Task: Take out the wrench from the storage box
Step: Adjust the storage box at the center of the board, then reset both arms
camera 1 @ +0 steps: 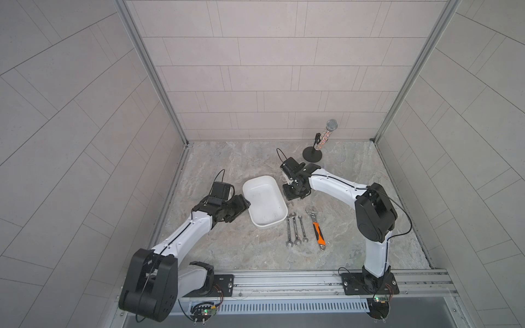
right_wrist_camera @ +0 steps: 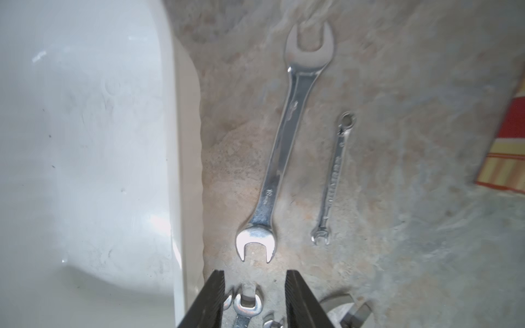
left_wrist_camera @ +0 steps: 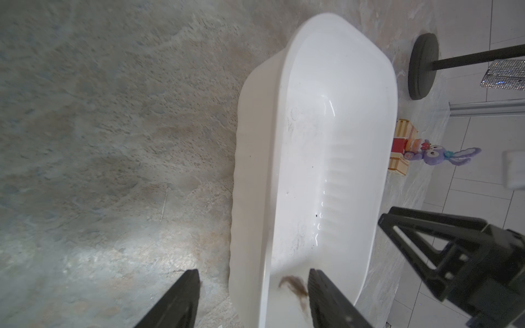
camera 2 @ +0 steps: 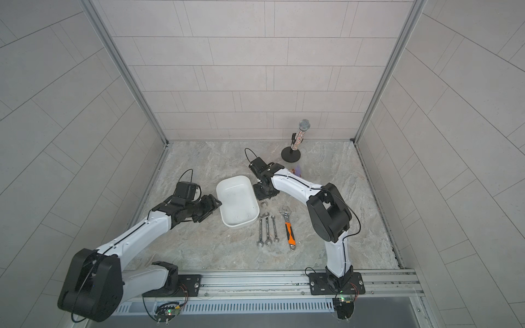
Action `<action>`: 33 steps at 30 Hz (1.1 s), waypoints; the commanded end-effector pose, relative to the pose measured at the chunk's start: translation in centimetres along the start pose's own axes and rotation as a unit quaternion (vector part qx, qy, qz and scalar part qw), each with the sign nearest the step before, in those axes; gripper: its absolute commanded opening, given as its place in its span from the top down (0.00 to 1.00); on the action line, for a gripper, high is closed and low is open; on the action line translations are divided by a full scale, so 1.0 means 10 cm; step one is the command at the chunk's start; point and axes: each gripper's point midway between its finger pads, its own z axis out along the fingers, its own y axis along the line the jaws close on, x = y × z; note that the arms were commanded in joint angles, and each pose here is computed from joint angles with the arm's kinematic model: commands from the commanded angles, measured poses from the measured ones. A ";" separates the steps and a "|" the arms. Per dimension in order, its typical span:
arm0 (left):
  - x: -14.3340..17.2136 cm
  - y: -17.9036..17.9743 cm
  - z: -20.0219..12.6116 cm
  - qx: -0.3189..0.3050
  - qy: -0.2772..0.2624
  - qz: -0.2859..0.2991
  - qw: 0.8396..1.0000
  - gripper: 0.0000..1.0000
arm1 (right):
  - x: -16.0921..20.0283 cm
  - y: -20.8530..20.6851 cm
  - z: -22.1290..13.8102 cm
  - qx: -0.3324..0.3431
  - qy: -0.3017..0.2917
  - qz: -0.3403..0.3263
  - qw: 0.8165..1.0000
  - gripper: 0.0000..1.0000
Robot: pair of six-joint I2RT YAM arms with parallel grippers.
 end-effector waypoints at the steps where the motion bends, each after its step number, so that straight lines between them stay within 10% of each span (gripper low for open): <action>1: -0.15 -0.18 0.01 0.011 -0.015 0.010 1.000 0.33 | 0.05 0.20 -0.01 -0.023 -0.010 -0.001 1.000 0.60; 17: -0.18 -0.21 0.21 -0.021 -0.005 0.035 0.999 0.33 | 0.18 0.51 -0.14 -0.089 -0.023 0.007 0.996 0.60; 23: -0.45 -0.37 -0.22 -0.050 -0.067 0.116 0.990 0.24 | -0.06 0.08 -0.88 -0.018 -0.127 0.008 0.992 0.56; 27: -0.78 -0.43 -0.85 -0.090 -0.208 0.220 0.949 0.00 | -0.14 -0.61 -1.72 0.102 -0.293 0.016 0.951 0.45; 29: -0.91 -0.42 -1.09 -0.099 -0.286 0.263 0.916 0.00 | -0.08 -0.97 -2.03 0.184 -0.368 0.000 0.912 0.12; 33: -1.05 -0.16 -1.26 -0.068 -0.478 0.265 0.834 0.00 | 0.11 -1.41 -2.00 0.197 -0.503 -0.018 0.841 0.00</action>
